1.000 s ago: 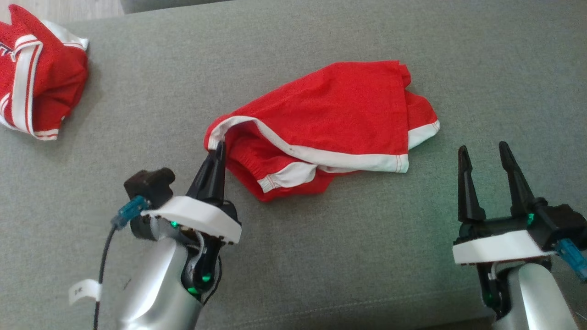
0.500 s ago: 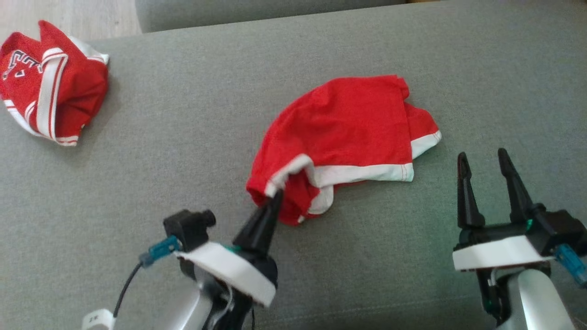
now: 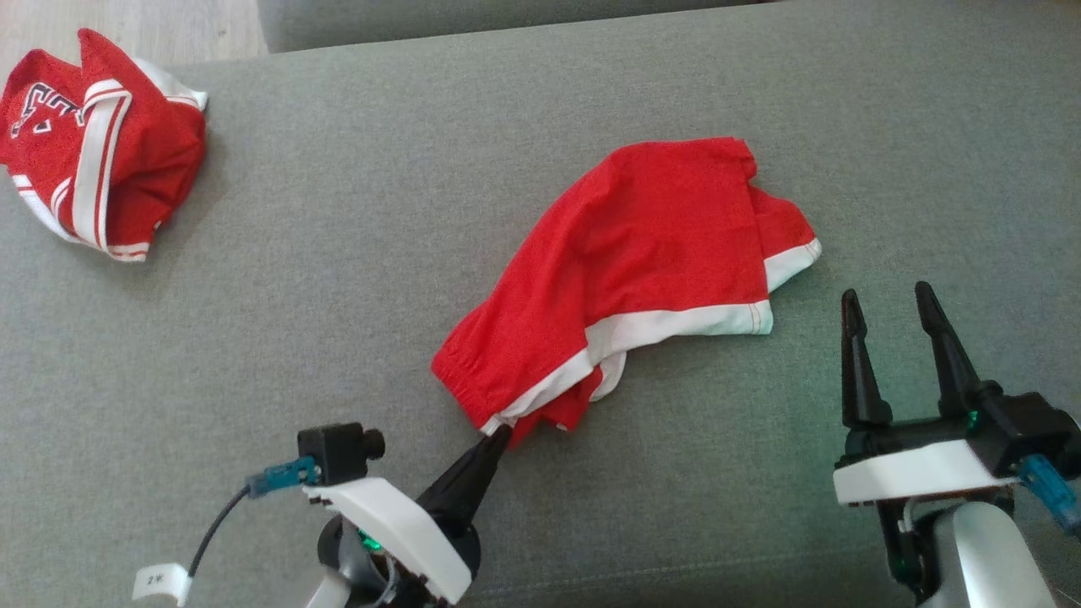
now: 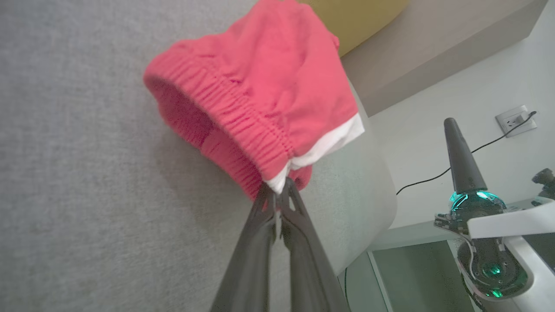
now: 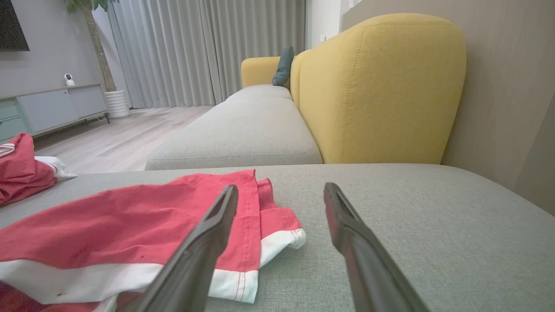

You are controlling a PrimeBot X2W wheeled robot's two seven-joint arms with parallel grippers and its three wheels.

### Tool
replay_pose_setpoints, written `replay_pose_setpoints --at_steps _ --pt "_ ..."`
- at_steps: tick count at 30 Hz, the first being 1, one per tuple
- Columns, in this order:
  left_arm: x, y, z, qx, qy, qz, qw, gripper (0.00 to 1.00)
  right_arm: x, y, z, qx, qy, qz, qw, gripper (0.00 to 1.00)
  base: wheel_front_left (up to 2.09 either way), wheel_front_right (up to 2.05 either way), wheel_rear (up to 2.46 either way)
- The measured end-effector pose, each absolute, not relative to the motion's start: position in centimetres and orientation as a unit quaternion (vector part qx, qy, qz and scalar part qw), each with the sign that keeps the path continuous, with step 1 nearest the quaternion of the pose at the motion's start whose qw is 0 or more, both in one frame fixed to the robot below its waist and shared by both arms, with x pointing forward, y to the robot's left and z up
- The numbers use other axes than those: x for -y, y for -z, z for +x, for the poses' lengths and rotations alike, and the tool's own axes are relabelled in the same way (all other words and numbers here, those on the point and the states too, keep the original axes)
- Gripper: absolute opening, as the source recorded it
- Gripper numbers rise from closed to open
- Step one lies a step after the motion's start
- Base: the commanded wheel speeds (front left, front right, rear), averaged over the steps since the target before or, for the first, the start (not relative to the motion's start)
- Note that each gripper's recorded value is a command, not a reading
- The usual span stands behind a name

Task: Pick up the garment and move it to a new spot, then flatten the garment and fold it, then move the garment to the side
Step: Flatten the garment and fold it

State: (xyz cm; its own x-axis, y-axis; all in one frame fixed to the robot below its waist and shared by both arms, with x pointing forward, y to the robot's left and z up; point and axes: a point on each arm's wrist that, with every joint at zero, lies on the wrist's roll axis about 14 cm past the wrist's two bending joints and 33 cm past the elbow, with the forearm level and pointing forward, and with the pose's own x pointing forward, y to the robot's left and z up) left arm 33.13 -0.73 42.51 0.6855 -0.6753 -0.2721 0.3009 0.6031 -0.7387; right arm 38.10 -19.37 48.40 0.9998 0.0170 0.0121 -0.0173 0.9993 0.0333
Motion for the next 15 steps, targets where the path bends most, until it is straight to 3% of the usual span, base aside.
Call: replay_pose_setpoints --at_steps 10,15 --pt "-0.2 -38.6 32.2 -0.329 0.258 -0.326 0.848 0.0 19.4 -48.0 38.2 -0.001 -0.008 0.015 1.0 1.0 0.0 0.0 0.0" --pt "-1.0 -38.5 33.0 -0.314 0.246 -0.32 0.859 0.0 19.3 -47.8 38.3 -0.003 -0.01 0.016 1.0 1.0 0.0 0.0 0.0"
